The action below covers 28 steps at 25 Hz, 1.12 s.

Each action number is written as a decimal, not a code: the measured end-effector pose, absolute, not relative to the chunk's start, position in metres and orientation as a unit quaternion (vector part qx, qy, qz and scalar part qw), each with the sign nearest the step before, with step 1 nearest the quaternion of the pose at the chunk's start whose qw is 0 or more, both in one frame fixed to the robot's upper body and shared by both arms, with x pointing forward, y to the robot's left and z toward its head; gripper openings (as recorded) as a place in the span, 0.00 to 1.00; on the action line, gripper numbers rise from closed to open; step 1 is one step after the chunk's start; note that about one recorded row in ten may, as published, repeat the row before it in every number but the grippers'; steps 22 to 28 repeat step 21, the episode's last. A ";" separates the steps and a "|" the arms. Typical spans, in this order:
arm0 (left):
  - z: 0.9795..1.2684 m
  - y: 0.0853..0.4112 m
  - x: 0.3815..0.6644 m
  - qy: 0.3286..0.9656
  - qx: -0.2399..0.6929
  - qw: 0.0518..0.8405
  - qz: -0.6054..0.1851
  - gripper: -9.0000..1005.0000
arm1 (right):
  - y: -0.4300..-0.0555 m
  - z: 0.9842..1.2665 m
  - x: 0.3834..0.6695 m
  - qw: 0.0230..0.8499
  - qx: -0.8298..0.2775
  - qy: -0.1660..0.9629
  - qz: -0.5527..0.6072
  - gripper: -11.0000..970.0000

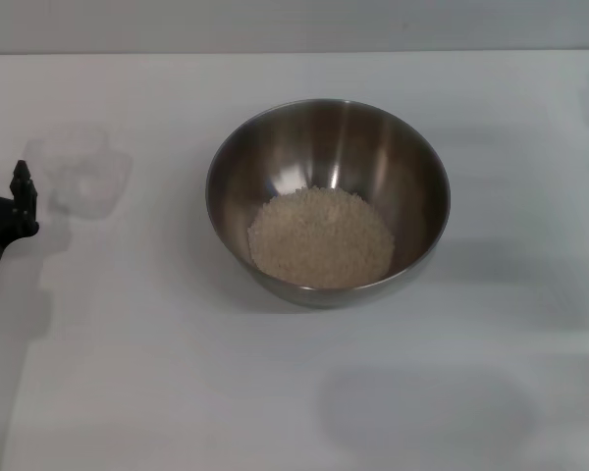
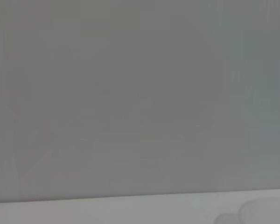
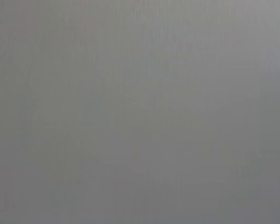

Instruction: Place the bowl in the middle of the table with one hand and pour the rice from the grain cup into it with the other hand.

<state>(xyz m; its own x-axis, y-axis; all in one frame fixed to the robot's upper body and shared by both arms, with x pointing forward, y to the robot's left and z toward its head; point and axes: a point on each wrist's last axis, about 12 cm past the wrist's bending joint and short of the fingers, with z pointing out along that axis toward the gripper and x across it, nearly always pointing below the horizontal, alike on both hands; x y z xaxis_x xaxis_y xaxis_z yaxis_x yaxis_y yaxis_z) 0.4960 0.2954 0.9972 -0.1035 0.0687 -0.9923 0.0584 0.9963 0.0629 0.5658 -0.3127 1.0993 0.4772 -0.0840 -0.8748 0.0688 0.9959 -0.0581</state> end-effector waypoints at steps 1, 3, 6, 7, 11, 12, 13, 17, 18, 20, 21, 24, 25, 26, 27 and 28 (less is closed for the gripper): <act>0.997 0.297 0.492 0.741 0.040 0.670 0.005 0.33 | -0.313 1.099 0.566 0.859 -0.007 0.509 -0.044 0.66; 0.997 0.302 0.480 0.731 0.028 0.681 0.010 0.36 | -0.312 1.099 0.566 0.859 -0.007 0.510 -0.044 0.66; 1.000 0.307 0.469 0.714 0.017 0.700 0.014 0.35 | -0.312 1.098 0.565 0.859 -0.006 0.511 -0.044 0.66; 1.002 0.310 0.465 0.704 0.011 0.710 0.013 0.35 | -0.311 1.098 0.564 0.859 -0.004 0.509 -0.043 0.66; 1.006 0.313 0.465 0.689 -0.001 0.725 0.000 0.35 | -0.309 1.098 0.561 0.864 -0.002 0.503 -0.040 0.66; 1.009 0.314 0.466 0.681 -0.005 0.732 -0.006 0.35 | -0.308 1.097 0.559 0.865 0.000 0.500 -0.040 0.66; 1.009 0.314 0.466 0.681 -0.005 0.732 -0.006 0.35 | -0.308 1.097 0.559 0.865 0.000 0.500 -0.040 0.66; 1.015 0.314 0.472 0.665 -0.017 0.747 -0.021 0.35 | -0.307 1.096 0.557 0.866 0.004 0.499 -0.035 0.66; 1.017 0.314 0.474 0.661 -0.018 0.749 -0.022 0.35 | -0.307 1.096 0.557 0.866 0.003 0.499 -0.034 0.66; 1.019 0.313 0.476 0.656 -0.018 0.754 -0.022 0.35 | -0.306 1.096 0.556 0.866 0.003 0.499 -0.033 0.66; 1.020 0.313 0.476 0.653 -0.018 0.757 -0.021 0.35 | -0.306 1.096 0.556 0.866 0.002 0.498 -0.033 0.66; 1.020 0.313 0.476 0.653 -0.018 0.757 -0.021 0.35 | -0.306 1.096 0.556 0.866 0.002 0.498 -0.033 0.66; 1.020 0.313 0.476 0.653 -0.018 0.757 -0.021 0.35 | -0.306 1.096 0.556 0.866 0.002 0.498 -0.033 0.66; 1.020 0.313 0.476 0.653 -0.018 0.757 -0.021 0.35 | -0.306 1.096 0.556 0.866 0.002 0.498 -0.033 0.66; 1.020 0.313 0.476 0.653 -0.018 0.757 -0.021 0.35 | -0.306 1.096 0.556 0.866 0.002 0.498 -0.033 0.66; 1.020 0.313 0.476 0.653 -0.018 0.757 -0.021 0.35 | -0.306 1.096 0.556 0.866 0.002 0.498 -0.033 0.66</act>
